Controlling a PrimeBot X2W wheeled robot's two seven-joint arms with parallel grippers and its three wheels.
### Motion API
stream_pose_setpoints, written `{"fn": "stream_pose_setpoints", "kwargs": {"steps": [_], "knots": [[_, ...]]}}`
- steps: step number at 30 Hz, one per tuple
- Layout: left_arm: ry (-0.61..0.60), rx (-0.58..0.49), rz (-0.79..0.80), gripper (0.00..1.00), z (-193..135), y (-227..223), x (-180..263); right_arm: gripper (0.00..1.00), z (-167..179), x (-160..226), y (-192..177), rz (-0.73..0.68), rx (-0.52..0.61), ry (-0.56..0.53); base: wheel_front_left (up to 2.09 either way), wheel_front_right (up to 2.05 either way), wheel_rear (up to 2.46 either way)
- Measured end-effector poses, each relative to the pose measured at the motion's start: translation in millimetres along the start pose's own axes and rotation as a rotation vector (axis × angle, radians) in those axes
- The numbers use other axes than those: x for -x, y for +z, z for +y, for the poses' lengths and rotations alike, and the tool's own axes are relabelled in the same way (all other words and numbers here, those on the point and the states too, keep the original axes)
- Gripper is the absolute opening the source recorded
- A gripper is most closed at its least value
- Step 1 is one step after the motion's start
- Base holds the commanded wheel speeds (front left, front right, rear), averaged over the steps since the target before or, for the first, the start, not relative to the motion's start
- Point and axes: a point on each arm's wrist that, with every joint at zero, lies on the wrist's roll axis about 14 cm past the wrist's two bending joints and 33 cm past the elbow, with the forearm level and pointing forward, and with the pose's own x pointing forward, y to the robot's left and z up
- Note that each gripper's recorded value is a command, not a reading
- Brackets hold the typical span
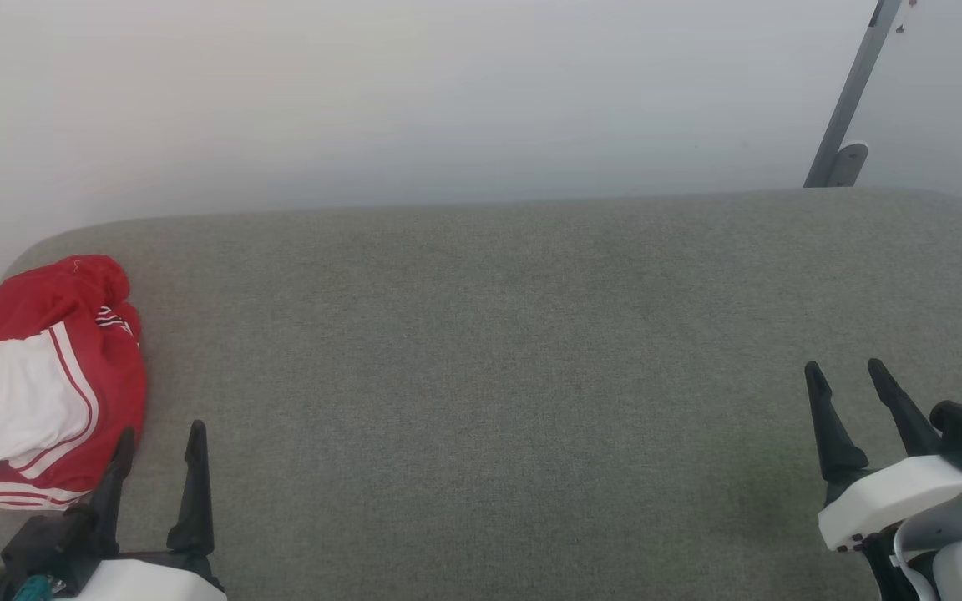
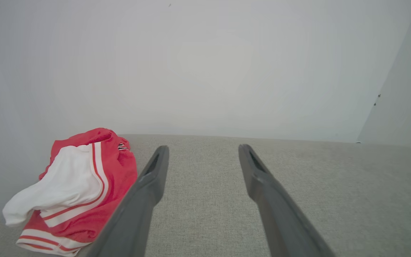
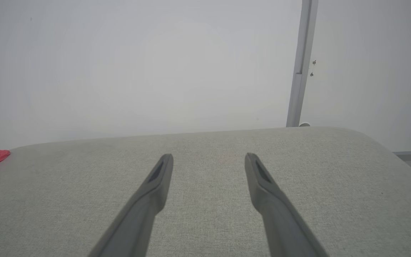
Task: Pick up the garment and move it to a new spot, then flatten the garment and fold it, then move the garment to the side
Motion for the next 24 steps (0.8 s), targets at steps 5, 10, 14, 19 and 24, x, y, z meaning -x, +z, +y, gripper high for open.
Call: {"fn": "stream_pose_setpoints", "kwargs": {"steps": [5,10,14,19,24], "knots": [[0.002,0.004,0.004,1.0,0.6,-1.2,0.4,1.0,1.0,-0.2,0.9,-0.001,0.002,0.002,0.0,0.0,0.0],[0.004,0.006,0.007,1.0,0.9,-1.8,0.5,1.0,1.5,-0.3,1.6,-0.002,0.002,0.004,0.0,0.0,0.0],[0.007,0.009,0.008,1.0,1.4,-2.1,0.6,1.0,1.7,0.3,1.5,-0.001,0.002,0.004,0.0,0.0,0.0],[0.007,0.011,0.009,1.0,1.1,-2.6,0.9,1.0,3.2,-0.1,3.1,-0.004,0.004,0.007,0.0,0.0,0.0],[0.008,0.012,0.011,1.0,1.3,-3.2,1.3,1.0,4.4,0.0,3.9,-0.007,0.004,0.01,0.0,0.0,0.0]]}}
